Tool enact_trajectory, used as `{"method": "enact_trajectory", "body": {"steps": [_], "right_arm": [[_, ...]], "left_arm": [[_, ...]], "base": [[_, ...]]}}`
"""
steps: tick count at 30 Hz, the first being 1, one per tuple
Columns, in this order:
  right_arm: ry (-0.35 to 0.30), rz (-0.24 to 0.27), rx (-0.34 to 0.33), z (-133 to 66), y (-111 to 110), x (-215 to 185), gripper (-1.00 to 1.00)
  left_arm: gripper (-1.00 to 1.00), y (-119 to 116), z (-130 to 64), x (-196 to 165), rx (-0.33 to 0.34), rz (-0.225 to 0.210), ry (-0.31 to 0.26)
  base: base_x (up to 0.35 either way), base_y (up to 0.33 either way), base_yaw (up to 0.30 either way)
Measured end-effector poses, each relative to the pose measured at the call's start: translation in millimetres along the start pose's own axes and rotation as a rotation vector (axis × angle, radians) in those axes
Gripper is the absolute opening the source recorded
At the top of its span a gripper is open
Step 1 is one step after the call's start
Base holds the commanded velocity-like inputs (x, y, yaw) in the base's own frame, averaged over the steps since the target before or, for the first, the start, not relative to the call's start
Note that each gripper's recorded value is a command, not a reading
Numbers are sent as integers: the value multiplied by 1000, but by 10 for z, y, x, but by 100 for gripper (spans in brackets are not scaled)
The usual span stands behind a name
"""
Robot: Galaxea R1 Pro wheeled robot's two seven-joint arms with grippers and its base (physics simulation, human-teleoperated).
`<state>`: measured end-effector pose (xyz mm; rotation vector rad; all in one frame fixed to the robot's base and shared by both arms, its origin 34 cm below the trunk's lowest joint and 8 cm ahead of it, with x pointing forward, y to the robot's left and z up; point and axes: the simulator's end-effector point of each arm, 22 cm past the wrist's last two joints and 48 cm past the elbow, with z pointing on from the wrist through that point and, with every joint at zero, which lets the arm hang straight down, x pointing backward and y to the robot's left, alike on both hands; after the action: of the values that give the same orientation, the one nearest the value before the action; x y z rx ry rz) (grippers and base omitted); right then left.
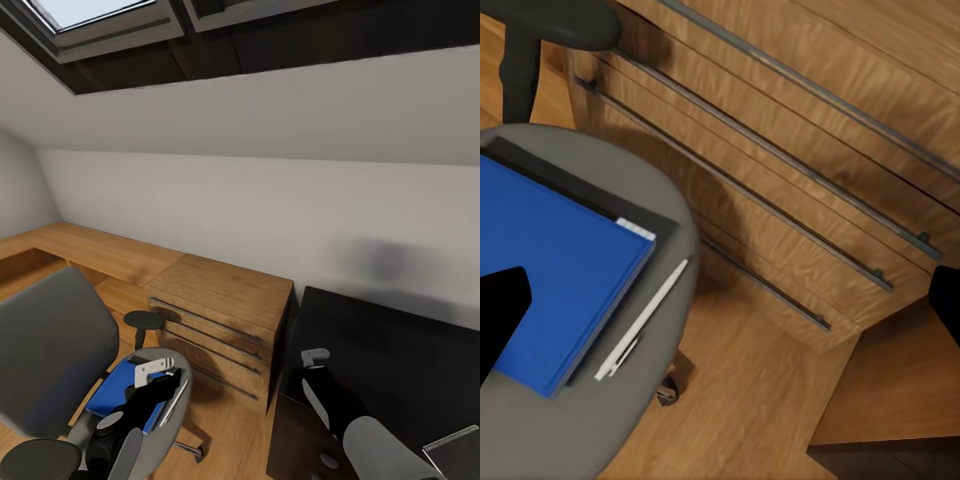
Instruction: In the bedroom, organize the workspace by keeping the computer under the desk, ensuring the monitor is on the desk, placing the keyboard on the desk next to the monitor, placing the mouse on the desk next to the keyboard, moving the folder from the swivel chair onto the desk next to the mouse, stacking the notebook on top of the folder with the pen on top of the notebook, and positioning the swivel chair next to the desk.
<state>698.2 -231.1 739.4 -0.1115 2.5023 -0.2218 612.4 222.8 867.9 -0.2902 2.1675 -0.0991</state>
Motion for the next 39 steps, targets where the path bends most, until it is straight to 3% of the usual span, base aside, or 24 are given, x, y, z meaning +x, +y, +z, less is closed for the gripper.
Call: {"method": "enact_trajectory", "body": {"steps": [7,13,15,19,20,21,39], "right_arm": [[-4,12,-2,-82,-14,-63,-100],[-120,39,20,-312,-120,-612,-100],[-156,52,56,-403,-224,-781,-100],[-218,94,193,-614,-566,-1057,-100],[-264,119,254,-766,-717,-1236,-100],[-285,131,265,-837,-751,-1316,-100],[-338,162,270,-1188,-796,-1542,-100]], "left_arm": [[100,-8,-59,-69,-2,1,0],[100,-14,-110,-123,-4,4,1],[100,-17,-127,-141,-5,4,1],[100,-22,-156,-170,-6,5,3],[100,-24,-164,-178,-6,5,3],[100,-26,-171,-186,-6,5,3],[100,-48,-315,-307,-9,10,9]], "base": [[0,0,0],[0,0,0],[-5,0,0],[-192,0,0],[-311,0,0],[-320,0,0],[-337,-23,0]]}}
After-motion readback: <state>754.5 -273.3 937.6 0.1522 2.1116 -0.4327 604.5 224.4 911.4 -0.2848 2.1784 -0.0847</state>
